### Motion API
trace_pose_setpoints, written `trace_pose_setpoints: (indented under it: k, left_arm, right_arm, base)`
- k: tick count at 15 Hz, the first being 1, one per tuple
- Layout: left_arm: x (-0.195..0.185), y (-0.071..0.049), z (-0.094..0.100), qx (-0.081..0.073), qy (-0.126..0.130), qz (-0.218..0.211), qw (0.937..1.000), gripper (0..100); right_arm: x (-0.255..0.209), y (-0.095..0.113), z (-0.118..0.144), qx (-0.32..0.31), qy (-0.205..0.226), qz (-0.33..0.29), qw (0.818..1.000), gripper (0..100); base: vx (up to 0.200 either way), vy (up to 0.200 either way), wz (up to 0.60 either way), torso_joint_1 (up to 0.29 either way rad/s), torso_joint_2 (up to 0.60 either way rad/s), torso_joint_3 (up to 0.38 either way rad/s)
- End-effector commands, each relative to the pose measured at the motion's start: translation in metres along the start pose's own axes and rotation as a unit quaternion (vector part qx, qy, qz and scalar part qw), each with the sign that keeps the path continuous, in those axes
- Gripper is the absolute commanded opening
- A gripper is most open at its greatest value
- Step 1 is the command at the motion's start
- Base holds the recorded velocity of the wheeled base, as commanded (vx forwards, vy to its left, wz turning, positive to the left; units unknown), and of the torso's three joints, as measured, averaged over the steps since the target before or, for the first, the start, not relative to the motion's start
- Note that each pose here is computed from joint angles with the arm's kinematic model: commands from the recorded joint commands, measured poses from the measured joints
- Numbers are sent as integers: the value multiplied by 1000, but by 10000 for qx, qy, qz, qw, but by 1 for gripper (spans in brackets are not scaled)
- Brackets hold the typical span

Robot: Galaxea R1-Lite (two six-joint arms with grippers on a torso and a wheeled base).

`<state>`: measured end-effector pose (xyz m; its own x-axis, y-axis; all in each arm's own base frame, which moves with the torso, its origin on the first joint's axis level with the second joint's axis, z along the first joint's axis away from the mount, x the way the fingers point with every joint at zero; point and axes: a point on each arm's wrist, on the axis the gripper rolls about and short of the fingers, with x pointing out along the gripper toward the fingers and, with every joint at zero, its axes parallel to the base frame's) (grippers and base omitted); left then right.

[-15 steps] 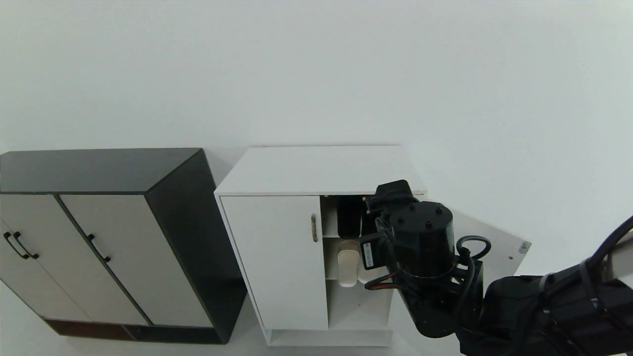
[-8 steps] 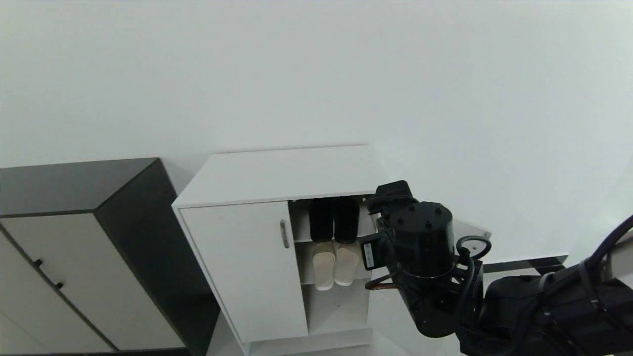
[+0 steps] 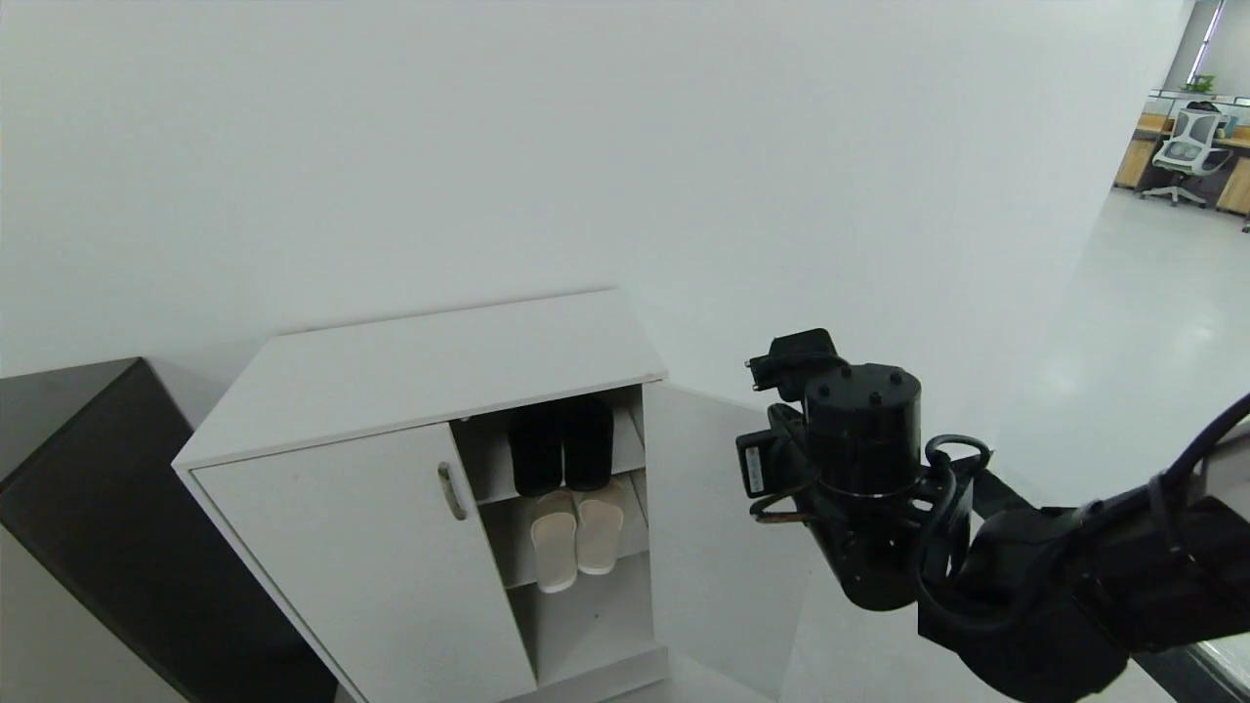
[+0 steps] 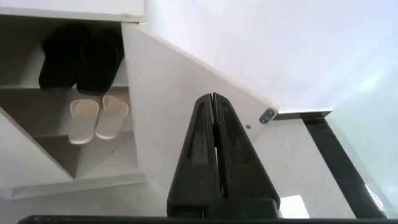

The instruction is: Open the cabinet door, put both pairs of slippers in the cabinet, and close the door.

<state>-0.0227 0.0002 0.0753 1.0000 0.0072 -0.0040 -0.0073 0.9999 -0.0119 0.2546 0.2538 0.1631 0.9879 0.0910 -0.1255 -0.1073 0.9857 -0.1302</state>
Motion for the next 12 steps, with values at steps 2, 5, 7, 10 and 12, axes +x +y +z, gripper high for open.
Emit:
trace_pose_setpoints:
  k: [2, 5, 7, 10, 12]
  left_arm:
    - [0, 0, 0, 6, 3, 2, 10000, 0]
    - [0, 0, 0, 6, 3, 2, 10000, 0]
    - [0, 0, 0, -2, 3, 2, 10000, 0]
    - [0, 0, 0, 6, 3, 2, 10000, 0]
    - [0, 0, 0, 6, 3, 2, 10000, 0]
  right_arm:
    - [28, -28, 28, 262, -93, -451, 9986, 0]
    - [52, -59, 77, 746, 176, -755, 9942, 0]
    - [57, -67, 95, 1083, 484, -457, 9919, 0]
    - [78, -73, 92, 1244, 634, -445, 9892, 0]
    - [91, -78, 88, 1293, 678, -286, 9889, 0]
  base:
    - [0, 0, 0, 0, 0, 0]
    - [-67, 0, 0, 2, -1, 1]
    - [-200, 0, 0, 10, 10, 2]
    - [-200, 0, 0, -2, 4, -1]
    - [0, 0, 0, 0, 0, 0]
